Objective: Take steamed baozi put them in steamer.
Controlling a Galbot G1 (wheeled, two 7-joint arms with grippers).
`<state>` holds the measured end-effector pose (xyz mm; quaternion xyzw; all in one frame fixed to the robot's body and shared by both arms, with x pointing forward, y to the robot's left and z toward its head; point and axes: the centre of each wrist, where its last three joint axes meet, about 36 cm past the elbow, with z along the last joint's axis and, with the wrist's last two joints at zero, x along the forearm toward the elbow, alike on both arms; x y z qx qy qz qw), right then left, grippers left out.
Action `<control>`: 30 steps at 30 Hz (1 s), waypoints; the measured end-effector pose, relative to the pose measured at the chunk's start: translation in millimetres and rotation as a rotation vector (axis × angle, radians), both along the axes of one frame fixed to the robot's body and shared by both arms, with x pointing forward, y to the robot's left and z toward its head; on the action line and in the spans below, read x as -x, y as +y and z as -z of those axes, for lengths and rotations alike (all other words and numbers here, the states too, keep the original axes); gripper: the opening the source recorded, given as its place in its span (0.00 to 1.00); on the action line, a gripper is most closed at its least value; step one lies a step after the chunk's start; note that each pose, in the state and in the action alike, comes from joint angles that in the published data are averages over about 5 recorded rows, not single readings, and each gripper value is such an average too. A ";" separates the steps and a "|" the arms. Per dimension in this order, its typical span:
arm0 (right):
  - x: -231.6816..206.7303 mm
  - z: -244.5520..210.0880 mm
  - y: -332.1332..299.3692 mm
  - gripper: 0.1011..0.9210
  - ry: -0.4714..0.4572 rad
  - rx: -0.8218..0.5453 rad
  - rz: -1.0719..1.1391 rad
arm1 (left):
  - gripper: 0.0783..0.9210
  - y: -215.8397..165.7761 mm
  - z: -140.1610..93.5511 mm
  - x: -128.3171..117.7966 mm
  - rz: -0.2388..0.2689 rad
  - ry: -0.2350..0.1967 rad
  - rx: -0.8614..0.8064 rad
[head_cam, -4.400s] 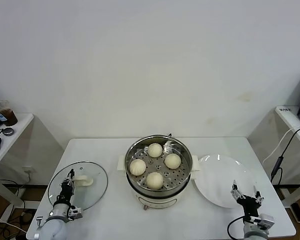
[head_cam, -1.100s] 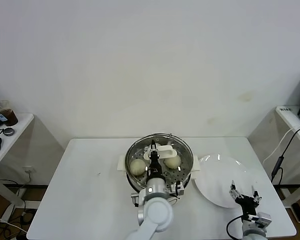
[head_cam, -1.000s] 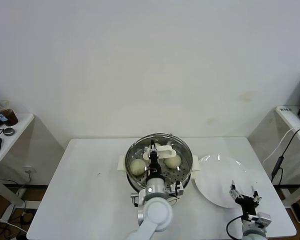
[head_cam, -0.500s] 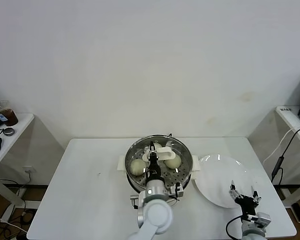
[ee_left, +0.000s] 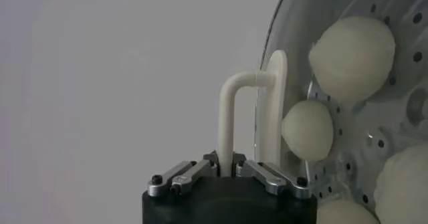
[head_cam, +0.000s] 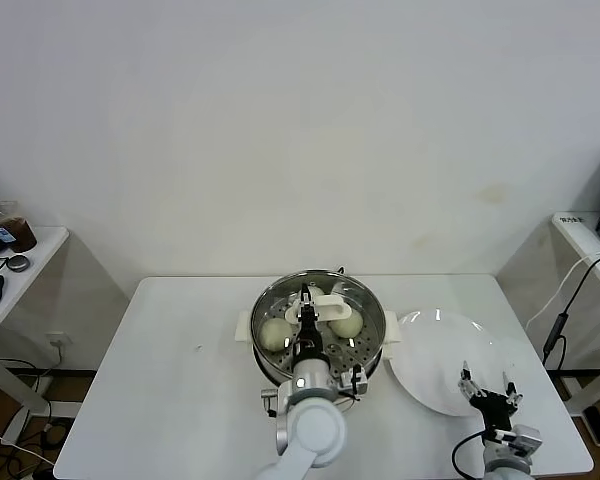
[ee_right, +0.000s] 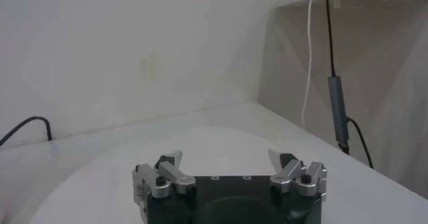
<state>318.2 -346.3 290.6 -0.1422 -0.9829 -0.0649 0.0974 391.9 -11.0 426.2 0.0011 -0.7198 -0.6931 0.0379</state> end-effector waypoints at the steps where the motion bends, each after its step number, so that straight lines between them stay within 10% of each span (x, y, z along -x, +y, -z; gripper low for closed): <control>1: -0.1 0.1 -0.1 0.88 0.000 0.000 0.000 | 0.11 0.3 -0.1 0.1 0.000 0.001 -0.001; 13: -0.8 0.6 1.7 0.88 -0.001 -0.001 -0.002 | 0.12 1.6 -0.5 2.1 0.011 0.017 -0.009; 30: -1.9 0.4 2.9 0.88 -0.002 0.002 -0.003 | 0.68 15.8 -10.9 36.3 0.087 0.029 0.021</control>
